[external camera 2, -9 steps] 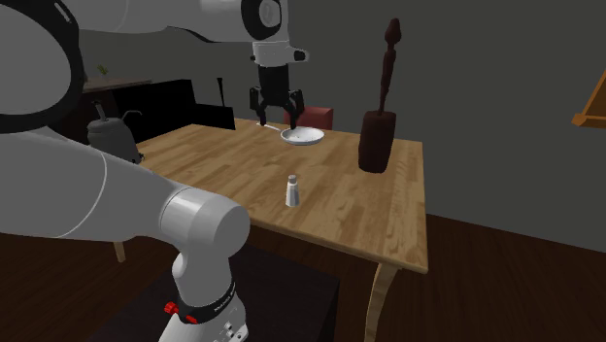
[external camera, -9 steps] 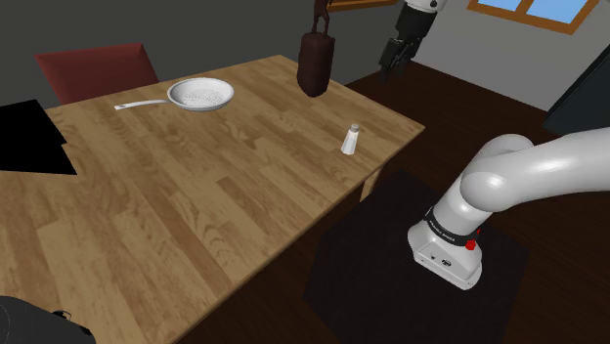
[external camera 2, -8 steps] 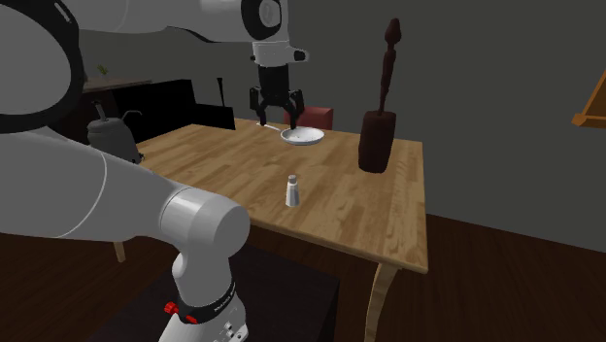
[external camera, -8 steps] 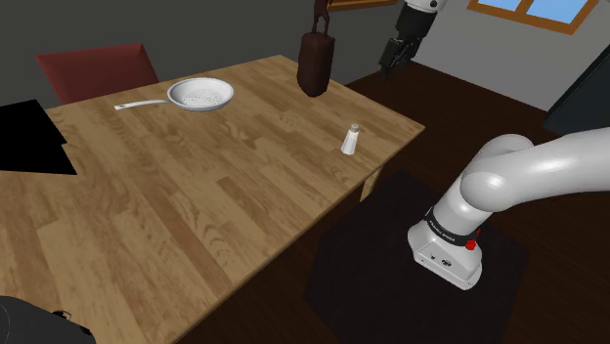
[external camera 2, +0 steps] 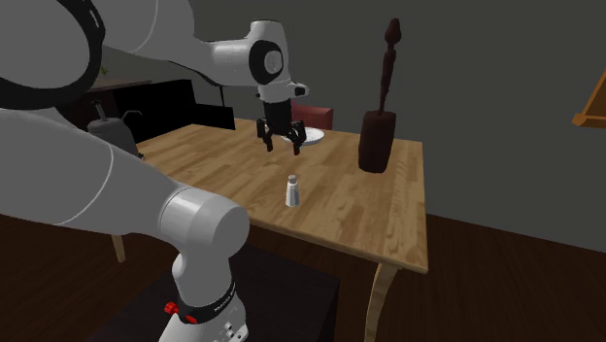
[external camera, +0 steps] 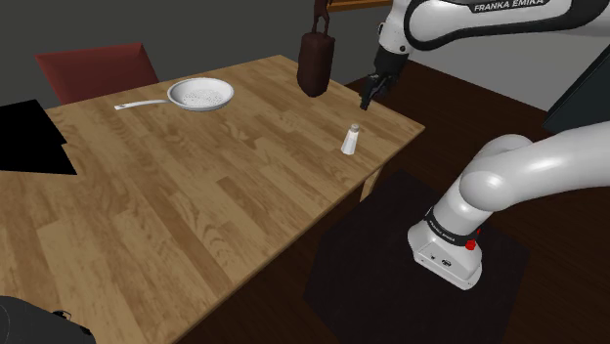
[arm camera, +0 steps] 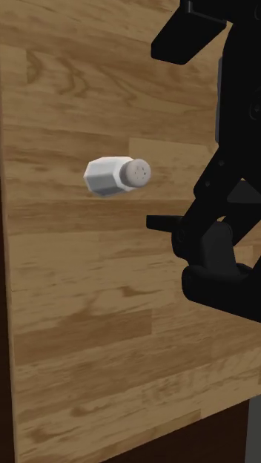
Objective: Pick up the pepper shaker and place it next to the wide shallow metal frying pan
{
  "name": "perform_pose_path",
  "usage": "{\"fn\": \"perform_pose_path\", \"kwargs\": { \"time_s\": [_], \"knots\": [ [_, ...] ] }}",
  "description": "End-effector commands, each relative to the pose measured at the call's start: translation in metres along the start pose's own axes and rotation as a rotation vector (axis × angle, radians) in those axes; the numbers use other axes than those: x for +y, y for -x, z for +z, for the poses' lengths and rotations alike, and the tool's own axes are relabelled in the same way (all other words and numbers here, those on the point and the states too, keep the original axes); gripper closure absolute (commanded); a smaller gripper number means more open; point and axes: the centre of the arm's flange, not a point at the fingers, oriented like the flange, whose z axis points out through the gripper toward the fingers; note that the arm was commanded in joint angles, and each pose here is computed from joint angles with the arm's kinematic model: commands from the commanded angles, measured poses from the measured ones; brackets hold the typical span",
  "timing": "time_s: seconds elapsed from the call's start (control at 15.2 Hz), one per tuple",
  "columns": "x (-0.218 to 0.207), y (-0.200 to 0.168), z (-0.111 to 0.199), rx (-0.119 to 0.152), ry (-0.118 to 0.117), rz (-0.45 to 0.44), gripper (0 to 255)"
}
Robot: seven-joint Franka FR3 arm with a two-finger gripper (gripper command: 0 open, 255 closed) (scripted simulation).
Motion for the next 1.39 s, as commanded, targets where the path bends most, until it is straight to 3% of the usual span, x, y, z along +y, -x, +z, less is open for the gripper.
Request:
{"fn": "perform_pose_path", "kwargs": {
  "time_s": [0.0,0.33,0.79,1.32],
  "knots": [
    [-0.003,-0.007,0.026,0.007,0.015,0.014,0],
    [-0.008,-0.019,0.084,0.013,0.050,0.045,0],
    [-0.006,-0.019,0.121,0.013,0.050,0.045,0],
    [-0.006,-0.019,0.124,0.013,0.050,0.045,0]
  ]
}}
